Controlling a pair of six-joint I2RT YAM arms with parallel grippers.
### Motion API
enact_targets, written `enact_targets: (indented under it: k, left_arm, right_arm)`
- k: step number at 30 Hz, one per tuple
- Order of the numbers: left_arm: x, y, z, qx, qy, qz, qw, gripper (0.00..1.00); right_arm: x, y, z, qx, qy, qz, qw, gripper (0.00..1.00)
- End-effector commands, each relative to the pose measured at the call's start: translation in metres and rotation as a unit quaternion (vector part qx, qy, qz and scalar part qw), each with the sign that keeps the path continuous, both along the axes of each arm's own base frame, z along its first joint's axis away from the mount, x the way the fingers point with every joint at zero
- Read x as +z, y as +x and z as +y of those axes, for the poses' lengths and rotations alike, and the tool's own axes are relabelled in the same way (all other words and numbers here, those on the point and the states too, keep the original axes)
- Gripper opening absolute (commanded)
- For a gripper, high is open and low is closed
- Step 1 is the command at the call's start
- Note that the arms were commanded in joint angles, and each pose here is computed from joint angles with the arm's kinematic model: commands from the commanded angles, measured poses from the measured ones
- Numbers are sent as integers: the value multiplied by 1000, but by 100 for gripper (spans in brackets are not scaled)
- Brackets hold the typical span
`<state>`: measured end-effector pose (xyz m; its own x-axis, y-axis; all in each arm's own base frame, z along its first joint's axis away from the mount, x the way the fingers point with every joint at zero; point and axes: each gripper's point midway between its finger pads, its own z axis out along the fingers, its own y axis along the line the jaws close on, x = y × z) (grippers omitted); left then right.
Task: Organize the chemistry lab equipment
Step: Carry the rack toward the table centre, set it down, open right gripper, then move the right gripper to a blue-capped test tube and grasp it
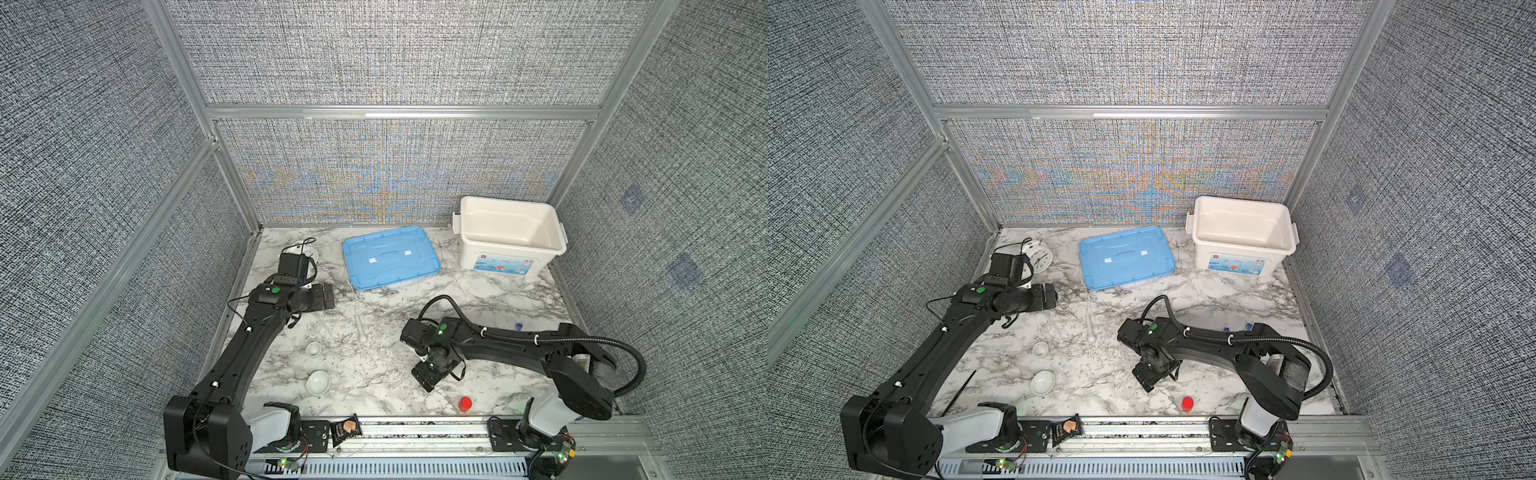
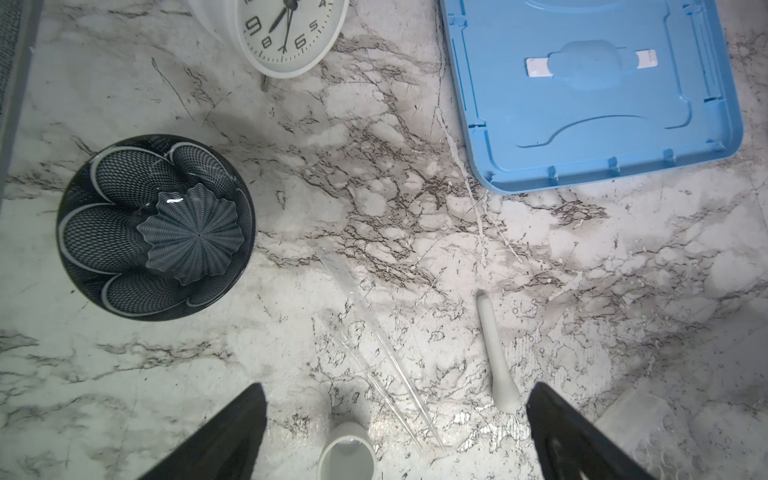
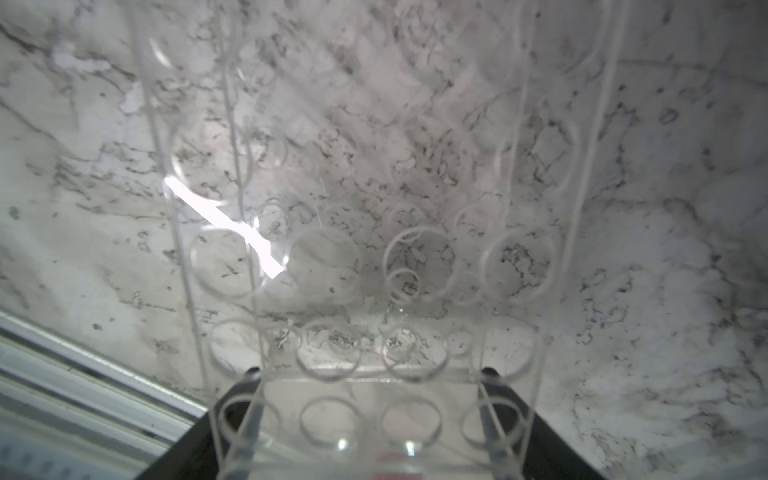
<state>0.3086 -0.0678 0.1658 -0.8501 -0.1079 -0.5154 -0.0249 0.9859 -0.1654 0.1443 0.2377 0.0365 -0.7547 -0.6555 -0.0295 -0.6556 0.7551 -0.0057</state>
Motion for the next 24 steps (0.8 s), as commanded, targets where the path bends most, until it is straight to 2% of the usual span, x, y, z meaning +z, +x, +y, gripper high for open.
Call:
enact_targets:
  k: [1, 5, 11, 15, 20, 24]
  left_arm:
    - [4, 3, 4, 1, 12, -5, 1000, 99]
    - [5, 4, 5, -3, 20, -4, 1000, 99]
    - [9, -2, 16, 14, 42, -9, 999, 99]
    - [11, 0, 13, 7, 37, -25, 999, 99]
    - [11, 9, -3, -10, -2, -32, 999, 99]
    - [9, 12, 5, 20, 7, -33, 999, 99]
  right_arm:
    - [-4, 0, 4, -16, 1, 1, 1000, 82]
    - [-11, -2, -3, -11, -3, -6, 1000, 96]
    - [25, -10, -12, -46, 24, -10, 999, 99]
    - [45, -11, -35, -121, 53, 13, 991, 99]
    - [64, 24, -85, -276, 56, -7, 959, 99]
    - [75, 59, -148, -397, 22, -47, 916, 99]
